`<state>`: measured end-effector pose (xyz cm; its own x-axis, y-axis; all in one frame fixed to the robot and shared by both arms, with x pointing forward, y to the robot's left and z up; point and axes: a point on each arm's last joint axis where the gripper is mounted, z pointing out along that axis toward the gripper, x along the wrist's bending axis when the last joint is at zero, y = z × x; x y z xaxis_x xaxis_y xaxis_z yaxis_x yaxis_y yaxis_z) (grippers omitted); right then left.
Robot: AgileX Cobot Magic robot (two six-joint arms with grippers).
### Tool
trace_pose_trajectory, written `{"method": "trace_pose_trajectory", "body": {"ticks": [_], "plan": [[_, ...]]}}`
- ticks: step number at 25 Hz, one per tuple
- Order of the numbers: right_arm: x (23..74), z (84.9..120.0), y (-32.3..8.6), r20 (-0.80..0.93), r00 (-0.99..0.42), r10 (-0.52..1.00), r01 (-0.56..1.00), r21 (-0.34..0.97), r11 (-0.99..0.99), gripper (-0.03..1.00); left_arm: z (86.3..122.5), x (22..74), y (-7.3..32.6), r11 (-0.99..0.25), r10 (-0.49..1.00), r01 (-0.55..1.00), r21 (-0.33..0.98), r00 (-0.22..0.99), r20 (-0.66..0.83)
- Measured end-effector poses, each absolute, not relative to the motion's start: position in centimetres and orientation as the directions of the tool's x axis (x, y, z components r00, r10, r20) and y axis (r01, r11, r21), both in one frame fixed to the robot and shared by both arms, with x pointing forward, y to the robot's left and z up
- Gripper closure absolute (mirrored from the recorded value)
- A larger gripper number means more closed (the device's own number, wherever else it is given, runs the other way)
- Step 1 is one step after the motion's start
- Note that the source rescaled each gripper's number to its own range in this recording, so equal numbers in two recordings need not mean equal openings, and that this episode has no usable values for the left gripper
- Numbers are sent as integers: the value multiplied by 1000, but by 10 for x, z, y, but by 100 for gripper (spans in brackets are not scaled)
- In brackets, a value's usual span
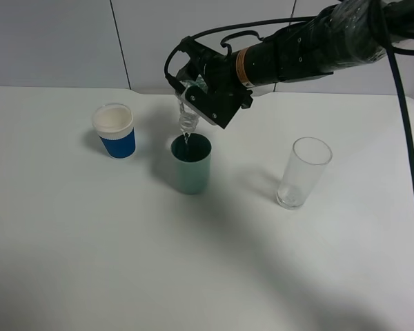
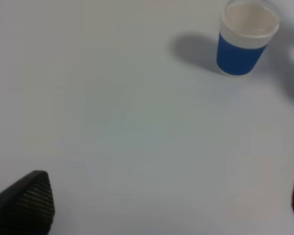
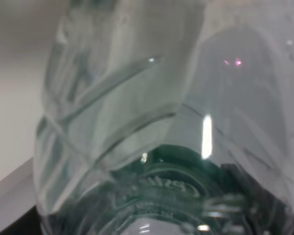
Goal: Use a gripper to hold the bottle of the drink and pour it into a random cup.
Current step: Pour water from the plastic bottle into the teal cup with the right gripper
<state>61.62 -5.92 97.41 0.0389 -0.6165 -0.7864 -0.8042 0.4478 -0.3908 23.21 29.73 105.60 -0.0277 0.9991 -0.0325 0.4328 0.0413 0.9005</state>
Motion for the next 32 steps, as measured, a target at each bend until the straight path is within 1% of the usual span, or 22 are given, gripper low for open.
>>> {"method": "trace_pose_trajectory", "body": {"ticks": [19, 32], "plan": [[616, 974, -58, -782, 46, -621, -804, -398, 441, 97, 1056, 232, 297, 41, 999, 433, 901, -28, -33], [613, 974, -55, -758, 69, -648, -797, -433, 422, 97, 1056, 232, 297, 41, 999, 433, 901, -28, -33]]}}
